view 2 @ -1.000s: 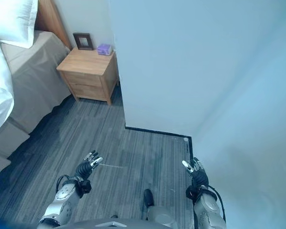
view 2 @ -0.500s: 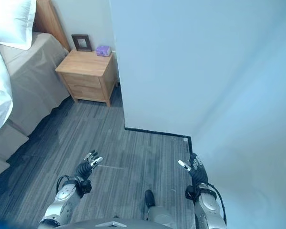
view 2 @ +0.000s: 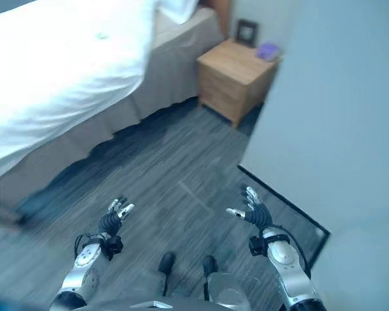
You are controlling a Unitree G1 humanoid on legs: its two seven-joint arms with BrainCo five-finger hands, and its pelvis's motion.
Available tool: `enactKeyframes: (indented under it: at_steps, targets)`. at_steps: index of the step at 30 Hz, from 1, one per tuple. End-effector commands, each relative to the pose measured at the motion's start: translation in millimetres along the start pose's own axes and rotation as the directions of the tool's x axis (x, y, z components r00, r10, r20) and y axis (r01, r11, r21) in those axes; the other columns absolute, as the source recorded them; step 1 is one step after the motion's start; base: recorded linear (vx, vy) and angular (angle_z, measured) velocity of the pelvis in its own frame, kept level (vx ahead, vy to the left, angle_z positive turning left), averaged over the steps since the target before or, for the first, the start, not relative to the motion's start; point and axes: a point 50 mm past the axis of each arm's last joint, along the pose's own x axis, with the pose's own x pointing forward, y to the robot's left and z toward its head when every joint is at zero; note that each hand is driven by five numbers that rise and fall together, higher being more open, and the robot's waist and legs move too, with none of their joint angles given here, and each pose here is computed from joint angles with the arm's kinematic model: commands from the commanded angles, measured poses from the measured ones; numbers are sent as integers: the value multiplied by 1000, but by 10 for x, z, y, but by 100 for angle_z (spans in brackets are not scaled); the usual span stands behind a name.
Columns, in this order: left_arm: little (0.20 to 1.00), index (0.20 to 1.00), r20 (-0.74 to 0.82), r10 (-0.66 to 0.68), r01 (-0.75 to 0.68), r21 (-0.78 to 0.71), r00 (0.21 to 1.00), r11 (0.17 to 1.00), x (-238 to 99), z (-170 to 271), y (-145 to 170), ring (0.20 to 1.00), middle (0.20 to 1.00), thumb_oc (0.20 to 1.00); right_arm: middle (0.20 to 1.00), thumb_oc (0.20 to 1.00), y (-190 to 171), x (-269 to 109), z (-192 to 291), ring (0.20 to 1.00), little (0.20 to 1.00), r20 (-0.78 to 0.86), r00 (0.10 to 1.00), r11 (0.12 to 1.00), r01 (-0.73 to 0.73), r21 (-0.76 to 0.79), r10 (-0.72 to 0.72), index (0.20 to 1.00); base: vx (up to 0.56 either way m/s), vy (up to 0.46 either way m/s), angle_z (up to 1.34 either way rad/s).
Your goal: Making the bed.
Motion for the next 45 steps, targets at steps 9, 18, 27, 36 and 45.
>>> enactKeyframes:
  at_steps: [9, 18, 27, 36, 45]
  targets:
    - [1000, 1000, 0, -22, 22, -14, 1000, 1000, -56, -51, -32, 1000, 1000, 1000, 1000, 1000, -110, -148, -79, 1000, 1000, -7, 992, 986, 123, 114, -123, 1000, -43, 104, 106]
    - [1000, 1000, 22, 8, -8, 2, 1000, 1000, -87, 7, 75, 1000, 1000, 1000, 1000, 1000, 155, -15, -41, 1000, 1000, -2, 1000, 992, 11, 129, -11, 1000, -13, 119, 2]
    - [1000, 1000, 58, 93, -90, -45, 994, 995, -51, 94, 99, 1000, 1000, 1000, 1000, 1000, -79, -33, -258, 1000, 1000, -112, 964, 865, 266, 425, -241, 1000, 34, -5, -10]
    - [1000, 1000, 51, 84, -82, -49, 995, 995, -88, 64, 104, 1000, 1000, 1000, 1000, 1000, -90, -105, -347, 1000, 1000, -149, 964, 896, 260, 360, -220, 1000, 37, -20, -3]
    - [1000, 1000, 71, 170, -167, -50, 983, 985, -89, 136, 297, 1000, 1000, 1000, 1000, 1000, 15, 52, -183, 1000, 1000, -82, 980, 904, 199, 379, -182, 1000, -40, 51, -24]
